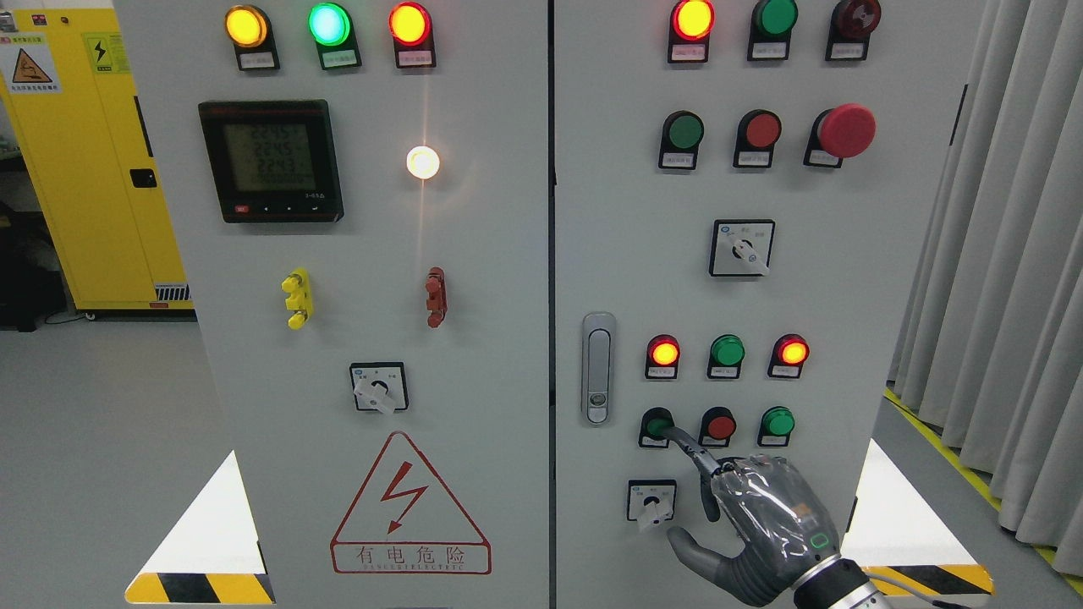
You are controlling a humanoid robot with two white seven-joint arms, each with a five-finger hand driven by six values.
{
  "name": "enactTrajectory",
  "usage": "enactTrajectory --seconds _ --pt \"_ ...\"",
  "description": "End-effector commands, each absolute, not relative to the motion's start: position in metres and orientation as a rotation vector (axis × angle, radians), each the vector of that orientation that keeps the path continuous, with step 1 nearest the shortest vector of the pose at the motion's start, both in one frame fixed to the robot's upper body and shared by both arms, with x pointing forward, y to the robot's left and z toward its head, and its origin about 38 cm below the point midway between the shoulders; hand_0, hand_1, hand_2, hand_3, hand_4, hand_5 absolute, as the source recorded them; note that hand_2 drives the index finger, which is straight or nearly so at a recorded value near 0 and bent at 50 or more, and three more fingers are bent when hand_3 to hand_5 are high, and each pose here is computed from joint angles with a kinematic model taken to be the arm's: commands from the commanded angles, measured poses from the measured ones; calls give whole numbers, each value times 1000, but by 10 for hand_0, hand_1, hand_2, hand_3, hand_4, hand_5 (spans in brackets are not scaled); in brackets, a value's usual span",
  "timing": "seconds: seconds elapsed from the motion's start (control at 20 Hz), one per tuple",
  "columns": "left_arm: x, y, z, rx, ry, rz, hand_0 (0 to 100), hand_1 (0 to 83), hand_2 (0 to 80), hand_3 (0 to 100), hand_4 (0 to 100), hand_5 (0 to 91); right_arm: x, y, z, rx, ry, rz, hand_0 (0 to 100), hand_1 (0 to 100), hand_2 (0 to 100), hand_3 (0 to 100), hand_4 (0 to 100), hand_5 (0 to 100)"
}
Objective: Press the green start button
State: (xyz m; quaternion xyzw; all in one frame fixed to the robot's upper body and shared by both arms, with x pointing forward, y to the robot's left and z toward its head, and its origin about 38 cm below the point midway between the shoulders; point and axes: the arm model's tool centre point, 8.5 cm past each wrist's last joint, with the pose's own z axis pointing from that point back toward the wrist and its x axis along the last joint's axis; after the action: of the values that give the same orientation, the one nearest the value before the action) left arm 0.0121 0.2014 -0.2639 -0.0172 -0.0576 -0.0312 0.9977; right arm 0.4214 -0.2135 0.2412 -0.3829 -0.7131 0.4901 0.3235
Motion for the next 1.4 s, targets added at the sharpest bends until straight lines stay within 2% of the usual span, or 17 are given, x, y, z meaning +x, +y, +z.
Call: enactTrajectory --seconds 0.0,0.55,1.1,1.15,1.2,1.25,1.3,1.35 --pt "42 200 -263 -37 -173 -66 120 556 0 0 0 0 423 -213 237 -988 -1864 1286 415 717 0 842 818 957" --pt "42 200 -263 -37 -173 -66 120 556 0 0 0 0 394 -213 247 -904 -2010 1174 468 706 0 835 818 949" --pt "42 200 -263 -37 -173 -66 120 556 0 0 0 0 339 -226 201 -439 -2123 832 495 654 21 786 802 817" --pt "41 200 -263 -37 -172 -65 120 556 0 0 0 0 337 -226 204 -399 -2151 796 494 654 21 780 799 782" --pt "42 200 -263 -37 -173 -66 120 556 0 0 0 0 335 -223 206 -347 -2181 765 501 651 19 730 729 635" --pt "42 200 -263 -37 -173 -66 120 556 0 0 0 0 334 -223 207 -300 -2201 730 507 649 17 703 685 598" --pt "42 200 -263 -37 -173 -66 120 556 0 0 0 0 334 -223 209 -266 -2214 707 528 639 8 603 591 516" --pt "42 200 -263 -37 -173 -66 120 556 0 0 0 0 334 -224 209 -247 -2217 691 543 631 0 463 471 408"
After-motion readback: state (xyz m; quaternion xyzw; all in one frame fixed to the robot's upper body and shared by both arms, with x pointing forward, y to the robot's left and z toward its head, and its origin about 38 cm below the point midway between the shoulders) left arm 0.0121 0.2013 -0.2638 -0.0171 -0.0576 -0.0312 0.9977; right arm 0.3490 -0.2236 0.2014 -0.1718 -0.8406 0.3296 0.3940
